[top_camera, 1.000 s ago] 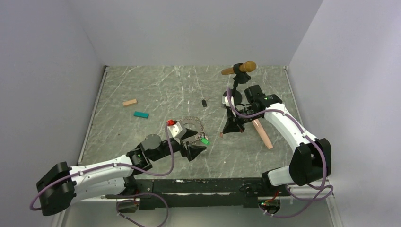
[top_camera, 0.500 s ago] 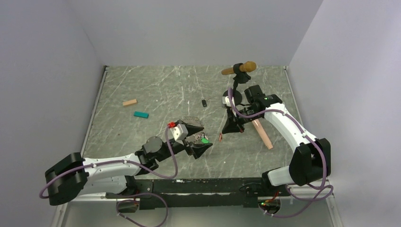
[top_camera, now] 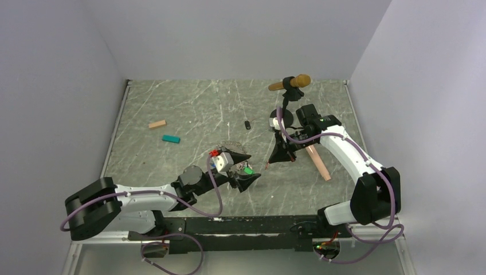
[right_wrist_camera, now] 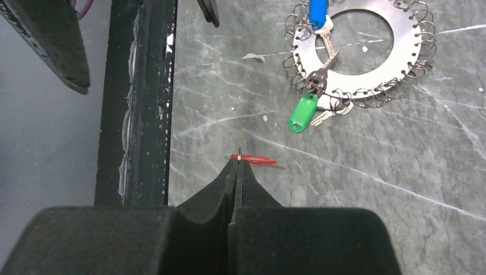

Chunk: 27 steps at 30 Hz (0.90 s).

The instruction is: Put the keys on the keyring

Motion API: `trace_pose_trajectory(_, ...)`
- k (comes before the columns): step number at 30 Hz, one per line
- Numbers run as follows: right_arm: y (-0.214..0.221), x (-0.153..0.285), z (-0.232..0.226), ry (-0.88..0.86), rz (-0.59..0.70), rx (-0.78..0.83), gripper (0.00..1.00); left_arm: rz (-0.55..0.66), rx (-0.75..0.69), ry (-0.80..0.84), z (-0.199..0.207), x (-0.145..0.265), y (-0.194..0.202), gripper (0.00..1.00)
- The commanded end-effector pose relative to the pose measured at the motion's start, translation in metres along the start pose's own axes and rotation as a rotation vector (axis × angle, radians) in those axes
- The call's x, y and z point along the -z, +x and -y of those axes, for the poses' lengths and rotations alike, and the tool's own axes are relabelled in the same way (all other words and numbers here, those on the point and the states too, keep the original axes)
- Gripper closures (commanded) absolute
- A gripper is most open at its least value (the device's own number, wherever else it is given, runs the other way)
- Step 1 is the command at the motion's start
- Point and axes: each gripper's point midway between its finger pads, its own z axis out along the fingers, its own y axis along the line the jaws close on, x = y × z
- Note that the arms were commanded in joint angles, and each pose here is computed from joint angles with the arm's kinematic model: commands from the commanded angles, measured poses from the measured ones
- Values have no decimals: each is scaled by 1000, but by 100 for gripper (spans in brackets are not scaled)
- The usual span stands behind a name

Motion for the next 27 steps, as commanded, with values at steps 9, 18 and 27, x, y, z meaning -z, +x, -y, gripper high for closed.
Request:
trace_pose_trajectory(9, -11, -2, -8, -48, 67, 60, 100, 35, -79, 13, -2, -28, 2, 32)
trace_pose_trajectory(18, -8, -6, -17, -90, 96, 110, 100, 55, -31, 45, -9, -28, 16, 53)
trace_pose_trajectory(27, -5, -8, -19, -96, 112, 149, 100, 70, -14, 164, 9, -26, 19, 71)
